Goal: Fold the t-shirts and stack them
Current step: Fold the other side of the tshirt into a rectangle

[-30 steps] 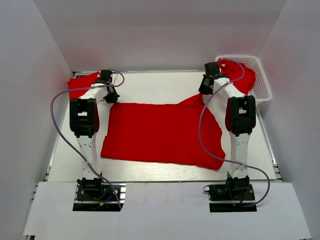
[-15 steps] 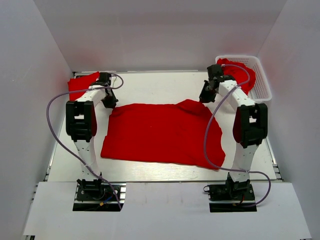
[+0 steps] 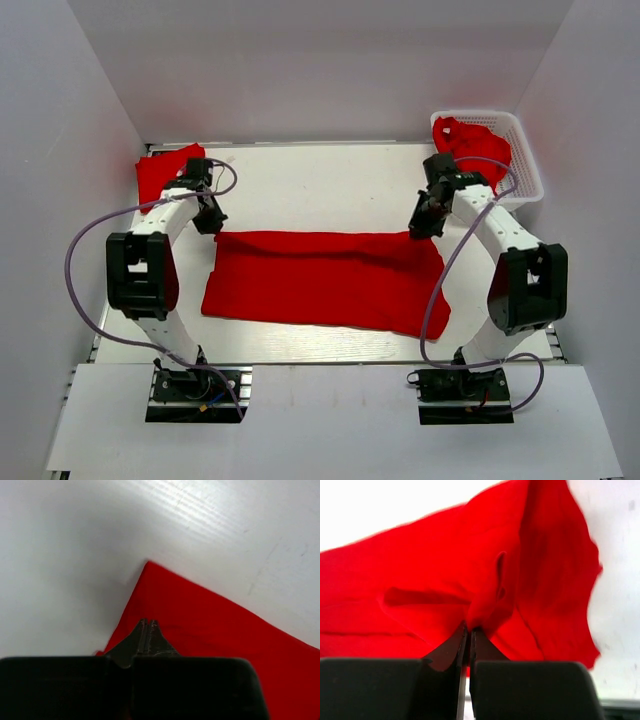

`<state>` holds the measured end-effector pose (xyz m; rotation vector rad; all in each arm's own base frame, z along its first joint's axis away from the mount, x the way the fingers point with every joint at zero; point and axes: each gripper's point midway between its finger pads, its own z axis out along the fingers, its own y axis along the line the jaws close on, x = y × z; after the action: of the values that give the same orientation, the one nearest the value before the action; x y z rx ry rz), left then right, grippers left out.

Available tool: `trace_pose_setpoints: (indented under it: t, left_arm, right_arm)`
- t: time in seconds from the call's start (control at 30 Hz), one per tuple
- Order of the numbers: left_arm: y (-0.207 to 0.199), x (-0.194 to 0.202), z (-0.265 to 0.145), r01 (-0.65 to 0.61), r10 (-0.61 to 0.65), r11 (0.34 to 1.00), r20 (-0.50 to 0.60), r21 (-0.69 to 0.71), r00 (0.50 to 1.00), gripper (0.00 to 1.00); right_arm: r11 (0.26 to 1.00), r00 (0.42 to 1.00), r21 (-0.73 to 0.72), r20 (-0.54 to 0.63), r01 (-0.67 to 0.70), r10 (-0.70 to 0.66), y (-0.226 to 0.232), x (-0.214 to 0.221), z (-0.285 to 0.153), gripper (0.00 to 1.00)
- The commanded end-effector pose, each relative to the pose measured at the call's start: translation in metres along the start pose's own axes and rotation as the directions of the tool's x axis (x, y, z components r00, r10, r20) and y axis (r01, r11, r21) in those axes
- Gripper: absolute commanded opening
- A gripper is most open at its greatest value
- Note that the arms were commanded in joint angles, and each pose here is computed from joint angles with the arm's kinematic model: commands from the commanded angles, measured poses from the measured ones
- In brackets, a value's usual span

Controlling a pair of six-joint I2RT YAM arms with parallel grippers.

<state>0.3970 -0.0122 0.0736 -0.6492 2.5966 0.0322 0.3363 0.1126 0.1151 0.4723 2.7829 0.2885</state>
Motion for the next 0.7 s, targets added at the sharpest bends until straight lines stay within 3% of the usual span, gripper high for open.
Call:
trace_pose_setpoints:
  t: [0.0,0.4,0.5,0.67]
  left_arm:
    - [0.014,0.004,-0.023,0.048,-0.046,0.998,0.033,-0.038,0.998,0.0]
    - [0.031,0.016,-0.032,0.1,-0.096,0.991,0.054,-0.088,0.994,0.0]
    - [0.03,0.025,-0.029,0.106,-0.104,0.991,0.024,-0.079,0.994,0.0]
    - [0.04,0.042,-0.026,0.112,-0.115,0.986,-0.019,-0.121,0.993,0.0]
  right_arm:
    - [1.0,0.999,0.025,-0.045,-0.009,0.01,-0.012,0.026,-0.02,0.0]
    - [0.998,0.986,0.007,-0.152,-0.069,0.069,-0.033,0.099,-0.035,0.0]
    - [0.997,0.985,0.001,-0.15,-0.081,0.08,-0.037,0.109,-0.037,0.0]
    - [0.997,0.967,0.017,-0.243,-0.074,0.076,-0.045,0.136,-0.031,0.0]
